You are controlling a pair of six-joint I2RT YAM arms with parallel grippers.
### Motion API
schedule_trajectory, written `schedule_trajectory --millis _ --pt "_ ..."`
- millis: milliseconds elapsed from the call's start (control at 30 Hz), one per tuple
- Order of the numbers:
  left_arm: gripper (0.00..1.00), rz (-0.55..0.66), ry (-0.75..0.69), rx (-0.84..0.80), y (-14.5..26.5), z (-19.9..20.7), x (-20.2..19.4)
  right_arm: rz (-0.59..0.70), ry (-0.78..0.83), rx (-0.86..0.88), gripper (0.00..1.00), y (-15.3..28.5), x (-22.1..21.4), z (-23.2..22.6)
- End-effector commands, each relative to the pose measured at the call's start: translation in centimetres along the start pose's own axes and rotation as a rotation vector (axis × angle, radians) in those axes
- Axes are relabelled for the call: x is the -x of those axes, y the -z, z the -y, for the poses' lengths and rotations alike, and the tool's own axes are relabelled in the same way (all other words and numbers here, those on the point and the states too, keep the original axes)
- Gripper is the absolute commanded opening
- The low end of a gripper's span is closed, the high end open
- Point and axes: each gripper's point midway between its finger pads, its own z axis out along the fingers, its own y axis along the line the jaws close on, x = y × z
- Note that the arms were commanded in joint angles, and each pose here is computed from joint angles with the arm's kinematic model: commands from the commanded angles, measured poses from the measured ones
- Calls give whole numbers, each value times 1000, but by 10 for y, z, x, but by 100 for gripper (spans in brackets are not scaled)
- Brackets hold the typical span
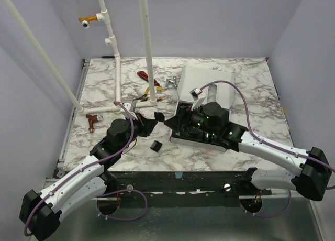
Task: Sort the hair-cutting tools
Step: Pick up the haircut tool at the center of the board.
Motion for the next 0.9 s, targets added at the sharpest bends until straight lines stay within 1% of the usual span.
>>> schedule_trajectory --millis 0,267,500,633,833,867 --pt "0 -32 -8 -11 2 7 -1 82 82 -83 72 -15 25 5" --pt "0 -26 -19 11 4 4 0 17 120 -133 70 -40 20 7" --pt "0 -35 -23 35 3 0 -1 -20 139 -158 60 -49 12 9" --pt "0 -42 -26 41 1 0 -2 -34 152 -153 51 -48 8 7" --pt "0 -46 -26 42 0 1 -1 -68 161 -167 34 -46 -2 11" --pt "0 -46 -26 43 0 1 -1 -68 161 -165 30 -46 -1 10"
